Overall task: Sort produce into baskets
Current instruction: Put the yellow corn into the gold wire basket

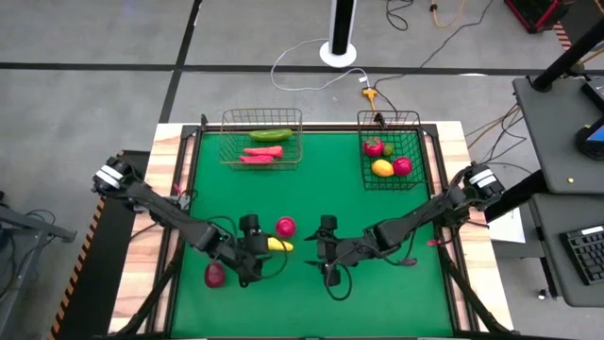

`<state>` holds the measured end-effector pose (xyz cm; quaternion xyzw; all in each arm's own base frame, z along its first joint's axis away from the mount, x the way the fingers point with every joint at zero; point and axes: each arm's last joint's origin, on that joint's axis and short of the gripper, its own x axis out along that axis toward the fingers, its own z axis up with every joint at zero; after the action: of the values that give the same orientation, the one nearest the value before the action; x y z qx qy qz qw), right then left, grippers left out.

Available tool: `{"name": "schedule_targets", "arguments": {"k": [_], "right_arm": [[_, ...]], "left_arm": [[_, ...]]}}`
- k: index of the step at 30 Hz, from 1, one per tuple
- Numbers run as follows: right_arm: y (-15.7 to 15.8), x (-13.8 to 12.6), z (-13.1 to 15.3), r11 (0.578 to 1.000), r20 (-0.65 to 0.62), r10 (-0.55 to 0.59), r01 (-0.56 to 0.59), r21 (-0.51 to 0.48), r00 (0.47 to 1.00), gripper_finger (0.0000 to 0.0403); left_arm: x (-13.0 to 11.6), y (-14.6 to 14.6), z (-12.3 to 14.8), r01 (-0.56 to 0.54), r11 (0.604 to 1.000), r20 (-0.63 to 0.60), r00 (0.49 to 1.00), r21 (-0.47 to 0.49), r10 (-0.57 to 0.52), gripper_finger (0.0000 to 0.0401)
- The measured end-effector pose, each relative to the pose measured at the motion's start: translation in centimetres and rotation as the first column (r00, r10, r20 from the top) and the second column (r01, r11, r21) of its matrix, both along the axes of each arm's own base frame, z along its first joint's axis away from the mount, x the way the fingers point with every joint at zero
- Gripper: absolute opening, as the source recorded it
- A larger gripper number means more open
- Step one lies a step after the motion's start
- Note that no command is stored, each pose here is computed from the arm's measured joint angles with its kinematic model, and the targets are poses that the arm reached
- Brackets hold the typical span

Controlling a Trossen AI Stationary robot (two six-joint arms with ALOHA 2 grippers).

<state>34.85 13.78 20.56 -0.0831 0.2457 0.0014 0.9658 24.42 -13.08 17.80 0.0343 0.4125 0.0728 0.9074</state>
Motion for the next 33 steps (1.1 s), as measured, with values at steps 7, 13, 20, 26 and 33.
{"name": "schedule_targets", "arguments": {"k": [7, 13, 20, 26, 33], "right_arm": [[-0.1, -0.1, -0.1, 1.000, -0.015, -0.006, 0.006, 0.001, 1.000, 0.0281], [-0.1, -0.2, -0.4, 1.000, -0.024, -0.009, 0.009, 0.004, 1.000, 0.0277], [-0.1, -0.2, -0.4, 1.000, -0.025, -0.012, 0.012, 0.008, 1.000, 0.0279], [-0.2, -0.3, -0.6, 1.000, -0.039, -0.018, 0.019, 0.013, 0.999, 0.0273], [-0.2, -0.4, -0.7, 1.000, -0.055, -0.018, 0.019, 0.011, 0.998, 0.0274]], "left_arm": [[0.7, 0.7, -2.9, -0.028, 0.998, -0.099, 0.995, 0.061, 0.034, 0.0293], [1.2, 1.3, -4.5, -0.026, 0.996, -0.162, 0.986, 0.084, 0.040, 0.0287], [1.3, 1.2, -5.2, -0.016, 0.997, -0.191, 0.981, 0.071, 0.029, 0.0252], [1.2, 1.2, -5.1, -0.009, 0.999, -0.202, 0.979, 0.052, 0.019, 0.0184], [1.3, 0.8, -4.2, 0.023, 1.000, -0.241, 0.970, -0.006, -0.024, 0.0138]]}}
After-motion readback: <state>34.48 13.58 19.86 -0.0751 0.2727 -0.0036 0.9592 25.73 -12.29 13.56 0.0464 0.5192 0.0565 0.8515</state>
